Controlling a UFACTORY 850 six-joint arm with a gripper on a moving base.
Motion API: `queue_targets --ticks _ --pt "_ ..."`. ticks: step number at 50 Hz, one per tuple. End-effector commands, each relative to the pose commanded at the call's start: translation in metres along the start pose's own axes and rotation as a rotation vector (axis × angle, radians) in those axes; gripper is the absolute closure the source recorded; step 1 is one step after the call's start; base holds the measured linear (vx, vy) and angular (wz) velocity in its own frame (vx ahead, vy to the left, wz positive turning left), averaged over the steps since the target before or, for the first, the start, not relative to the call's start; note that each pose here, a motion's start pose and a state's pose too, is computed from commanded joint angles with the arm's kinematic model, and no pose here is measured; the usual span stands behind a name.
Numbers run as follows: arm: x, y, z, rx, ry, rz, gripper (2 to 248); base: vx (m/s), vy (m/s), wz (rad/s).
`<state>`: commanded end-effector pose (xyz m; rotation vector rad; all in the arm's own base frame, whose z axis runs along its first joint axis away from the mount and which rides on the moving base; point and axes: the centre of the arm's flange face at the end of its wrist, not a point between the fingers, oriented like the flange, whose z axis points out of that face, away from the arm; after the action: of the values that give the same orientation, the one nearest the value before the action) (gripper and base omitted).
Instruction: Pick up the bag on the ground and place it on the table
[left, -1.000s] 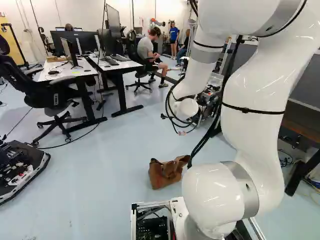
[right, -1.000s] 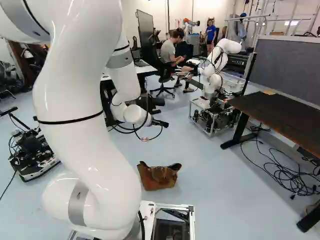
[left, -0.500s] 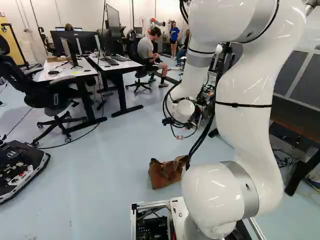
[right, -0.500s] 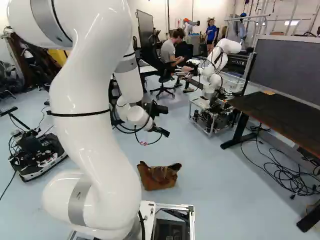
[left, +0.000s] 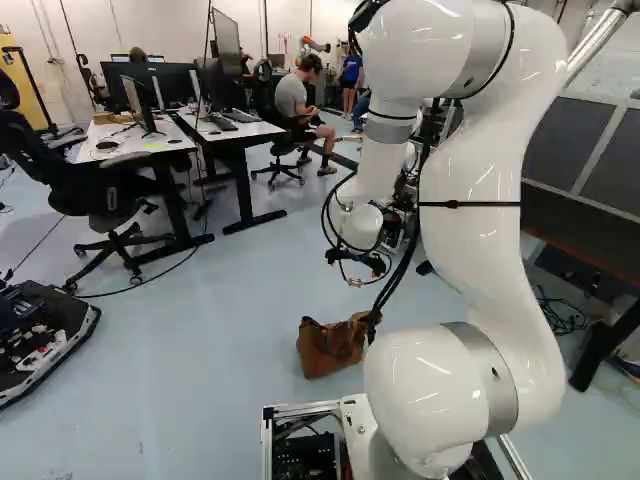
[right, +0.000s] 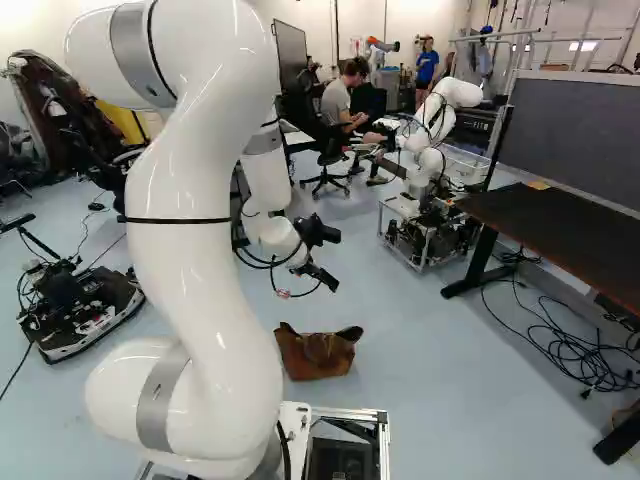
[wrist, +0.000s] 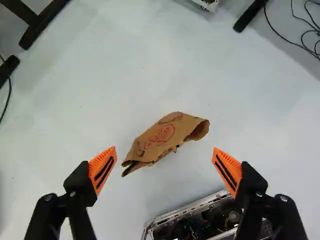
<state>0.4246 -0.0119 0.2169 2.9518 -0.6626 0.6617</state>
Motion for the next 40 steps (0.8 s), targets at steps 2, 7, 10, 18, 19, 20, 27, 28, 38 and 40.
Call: queue_targets --ticks 2,7,10,18,19,20,27,28,38,40 --pt "0.0 -0.001 0.003 -0.003 -0.008 0.005 3 0.0 0.0 0.0" --pt "0.0 -0.002 0.012 -0.01 -0.026 0.016 3 0.0 0.0 0.0" --pt "0.001 -0.003 0.017 -0.013 -0.034 0.02 3 0.0 0.0 0.0" --pt "0.002 -0.006 0.03 -0.019 -0.05 0.022 3 0.0 0.0 0.0" --pt "0.002 -0.006 0.031 -0.02 -0.052 0.022 3 0.0 0.0 0.0" --pt "0.002 -0.006 0.033 -0.02 -0.054 0.022 3 0.0 0.0 0.0" --pt "0.001 -0.008 0.044 -0.025 -0.071 0.021 3 0.0 0.0 0.0" --pt "0.001 -0.008 0.045 -0.026 -0.073 0.021 3 0.0 0.0 0.0" --pt "-0.001 -0.01 0.06 -0.032 -0.098 0.019 3 0.0 0.0 0.0" --pt "-0.002 -0.01 0.063 -0.033 -0.104 0.019 3 0.0 0.0 0.0"
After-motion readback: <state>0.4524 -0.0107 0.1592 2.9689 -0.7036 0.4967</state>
